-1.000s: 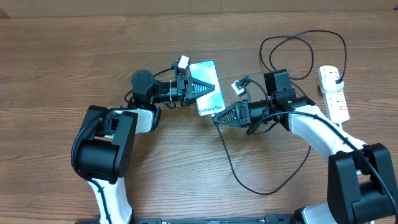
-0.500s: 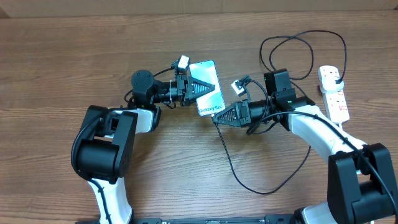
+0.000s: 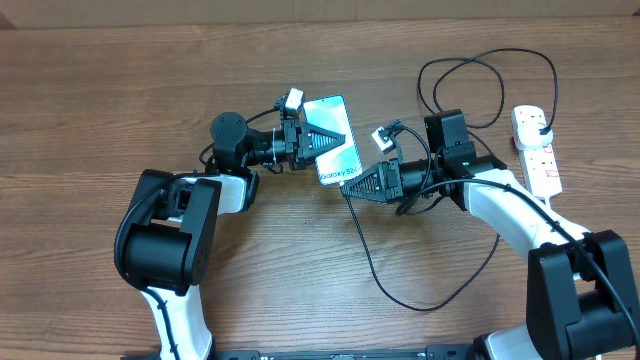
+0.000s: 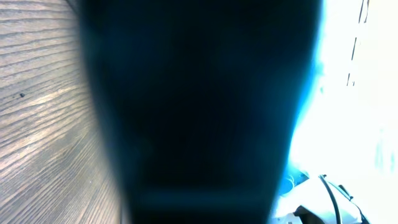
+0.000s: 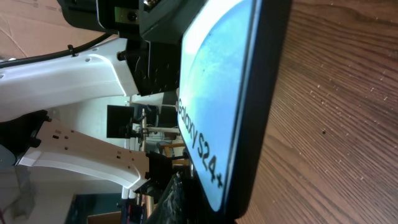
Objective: Plug charger to phone and switch on socket
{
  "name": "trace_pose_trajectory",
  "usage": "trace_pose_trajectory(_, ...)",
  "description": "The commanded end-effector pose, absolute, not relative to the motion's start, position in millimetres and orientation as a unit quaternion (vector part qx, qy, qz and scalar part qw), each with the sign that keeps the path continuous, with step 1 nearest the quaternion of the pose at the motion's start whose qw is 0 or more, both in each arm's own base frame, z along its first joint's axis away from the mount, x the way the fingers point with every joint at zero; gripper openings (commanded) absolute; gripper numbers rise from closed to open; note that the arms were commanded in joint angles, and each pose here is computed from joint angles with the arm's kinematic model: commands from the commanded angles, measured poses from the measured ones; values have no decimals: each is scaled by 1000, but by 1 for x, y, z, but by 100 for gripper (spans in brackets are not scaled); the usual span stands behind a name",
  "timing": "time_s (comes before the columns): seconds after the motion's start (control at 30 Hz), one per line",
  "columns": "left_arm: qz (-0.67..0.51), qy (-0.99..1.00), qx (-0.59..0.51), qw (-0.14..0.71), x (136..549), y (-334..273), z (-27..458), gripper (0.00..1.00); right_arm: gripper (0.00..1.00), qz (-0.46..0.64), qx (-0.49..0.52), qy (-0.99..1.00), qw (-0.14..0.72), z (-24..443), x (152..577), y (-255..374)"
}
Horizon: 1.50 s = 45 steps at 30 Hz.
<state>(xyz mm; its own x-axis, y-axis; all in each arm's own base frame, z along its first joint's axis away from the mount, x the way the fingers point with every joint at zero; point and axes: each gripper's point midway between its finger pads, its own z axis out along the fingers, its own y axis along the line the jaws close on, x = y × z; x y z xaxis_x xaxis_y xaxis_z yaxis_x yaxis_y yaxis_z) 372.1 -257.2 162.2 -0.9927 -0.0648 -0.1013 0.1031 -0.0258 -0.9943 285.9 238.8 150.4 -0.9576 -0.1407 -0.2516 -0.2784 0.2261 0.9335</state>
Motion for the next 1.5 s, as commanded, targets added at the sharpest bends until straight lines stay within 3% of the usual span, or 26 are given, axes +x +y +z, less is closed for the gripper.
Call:
trace_pose_trajectory(0.0, -717, 693, 69, 29, 351, -268, 168, 4, 4, 601, -140, 783, 78, 157, 292, 237)
trace_pose_trajectory(1.07, -724, 683, 96, 15, 333, -286, 178, 4, 4, 608, -142, 773, 112, 168, 309, 234)
trace_pose_trajectory(1.47, -723, 687, 49, 49, 363, -251, 178, 4, 4, 623, -136, 763, 107, 172, 308, 223)
